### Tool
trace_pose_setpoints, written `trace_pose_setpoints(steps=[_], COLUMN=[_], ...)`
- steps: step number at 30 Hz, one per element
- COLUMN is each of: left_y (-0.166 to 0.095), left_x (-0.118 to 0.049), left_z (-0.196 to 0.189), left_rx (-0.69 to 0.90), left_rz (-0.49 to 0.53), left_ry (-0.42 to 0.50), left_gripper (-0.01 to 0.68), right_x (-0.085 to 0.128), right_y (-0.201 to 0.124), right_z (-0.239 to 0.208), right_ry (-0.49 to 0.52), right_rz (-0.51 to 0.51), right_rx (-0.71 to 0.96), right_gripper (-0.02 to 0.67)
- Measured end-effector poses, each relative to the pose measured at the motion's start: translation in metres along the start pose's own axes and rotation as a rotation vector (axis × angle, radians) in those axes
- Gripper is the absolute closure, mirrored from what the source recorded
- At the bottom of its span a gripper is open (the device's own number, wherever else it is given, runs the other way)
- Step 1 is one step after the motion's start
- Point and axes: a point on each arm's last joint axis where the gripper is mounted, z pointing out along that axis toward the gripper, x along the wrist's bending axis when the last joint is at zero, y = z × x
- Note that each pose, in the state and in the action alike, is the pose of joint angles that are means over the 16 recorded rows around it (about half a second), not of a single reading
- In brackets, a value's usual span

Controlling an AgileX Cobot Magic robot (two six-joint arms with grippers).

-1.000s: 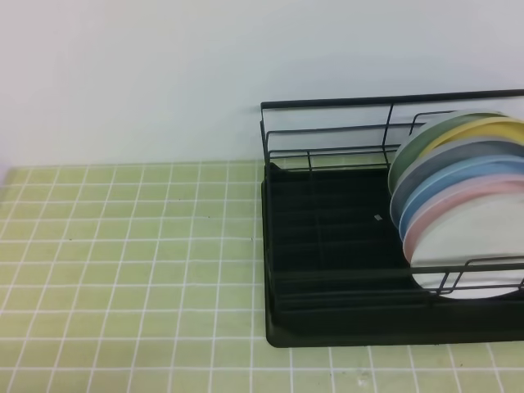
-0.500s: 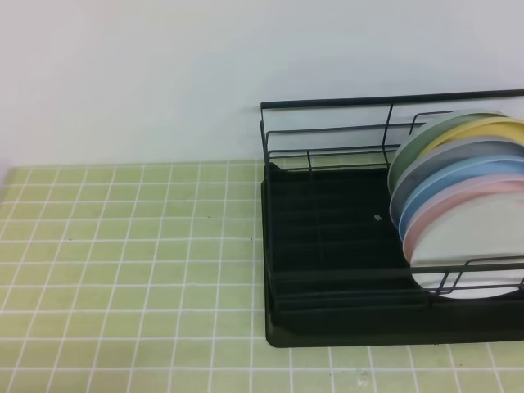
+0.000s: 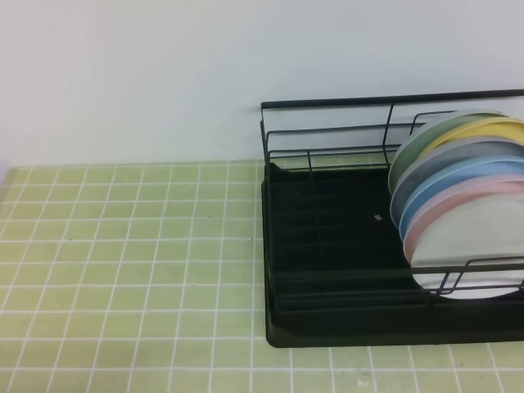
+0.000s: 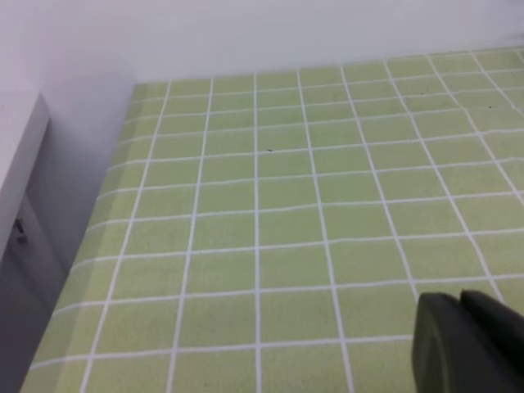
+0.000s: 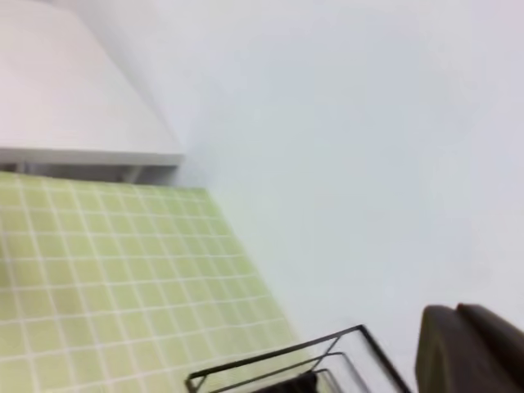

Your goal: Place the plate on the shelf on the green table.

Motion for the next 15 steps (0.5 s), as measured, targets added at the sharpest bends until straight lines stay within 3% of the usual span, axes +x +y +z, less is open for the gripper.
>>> trace_pose_setpoints(steps=[8,15], left_y=[0.0,0.0], left_x=[0.0,0.0], left_z=[0.0,0.0], left_rx=[0.0,0.0], left_rz=[0.0,0.0], left_ry=[0.0,0.0], left_gripper=[0.674,0.674], right_x=[-0.009,0.01], right_y=[-0.001,-0.028], right_z=[-0.008,-0.032], right_ry=[-0.2,-0.391], right_rz=[-0.104,-0.147], right_rx=[0.006,0.097], right_gripper=[0.649,0.649])
